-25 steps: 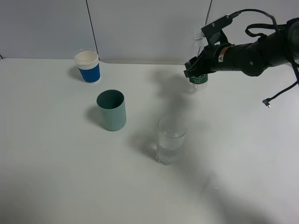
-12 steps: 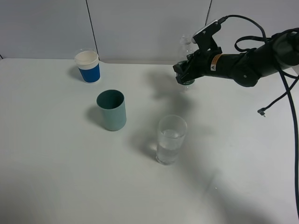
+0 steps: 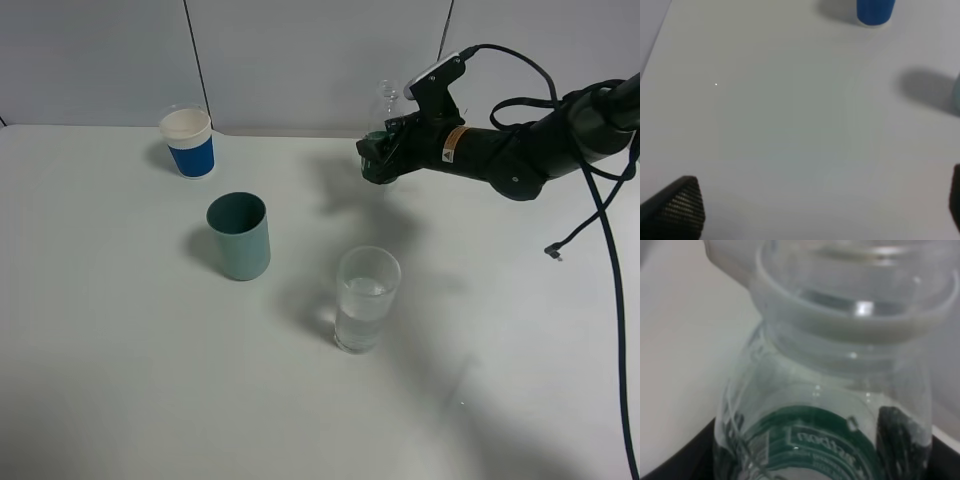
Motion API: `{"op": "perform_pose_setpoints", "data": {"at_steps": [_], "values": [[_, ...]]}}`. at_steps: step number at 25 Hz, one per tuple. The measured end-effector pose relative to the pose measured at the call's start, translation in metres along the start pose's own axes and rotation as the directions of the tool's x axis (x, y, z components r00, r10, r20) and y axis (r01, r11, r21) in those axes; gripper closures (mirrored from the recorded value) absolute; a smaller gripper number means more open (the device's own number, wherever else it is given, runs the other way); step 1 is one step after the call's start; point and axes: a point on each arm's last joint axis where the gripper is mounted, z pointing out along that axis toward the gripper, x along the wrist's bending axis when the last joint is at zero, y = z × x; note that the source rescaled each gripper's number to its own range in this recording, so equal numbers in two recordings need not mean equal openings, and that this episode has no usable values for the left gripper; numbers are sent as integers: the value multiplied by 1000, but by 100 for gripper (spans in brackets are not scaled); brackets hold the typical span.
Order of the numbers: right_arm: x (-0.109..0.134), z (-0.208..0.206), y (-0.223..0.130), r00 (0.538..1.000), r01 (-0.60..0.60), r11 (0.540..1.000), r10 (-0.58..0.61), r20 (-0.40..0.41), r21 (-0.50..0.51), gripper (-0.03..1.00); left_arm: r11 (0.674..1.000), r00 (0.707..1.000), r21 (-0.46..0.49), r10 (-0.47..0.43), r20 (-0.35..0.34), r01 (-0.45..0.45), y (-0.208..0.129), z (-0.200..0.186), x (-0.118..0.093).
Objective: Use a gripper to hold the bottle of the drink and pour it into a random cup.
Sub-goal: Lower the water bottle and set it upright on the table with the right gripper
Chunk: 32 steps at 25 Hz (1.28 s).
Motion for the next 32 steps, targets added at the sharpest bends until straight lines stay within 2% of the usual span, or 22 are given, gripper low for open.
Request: {"op": "perform_pose_setpoints", "data": {"at_steps": [11, 19, 29, 30, 32], "values": [[0, 0, -4, 996, -88, 995, 88, 8, 44, 94, 1000, 1000, 0, 0, 0, 0, 0, 0, 0], [0, 0, -10, 996, -85, 992, 85, 10, 89, 94, 1000, 1000, 0, 0, 0, 0, 0, 0, 0], [1, 0, -10, 997, -77, 993, 77, 3, 93, 94, 1000, 1000, 0, 0, 0, 0, 0, 0, 0], [1, 0, -10, 997, -77, 993, 77, 3, 93, 89, 1000, 1000, 0, 0, 0, 0, 0, 0, 0], [1, 0, -10, 997, -73, 993, 74, 1, 96, 63, 1000, 1000, 0, 0, 0, 0, 0, 0, 0]]}}
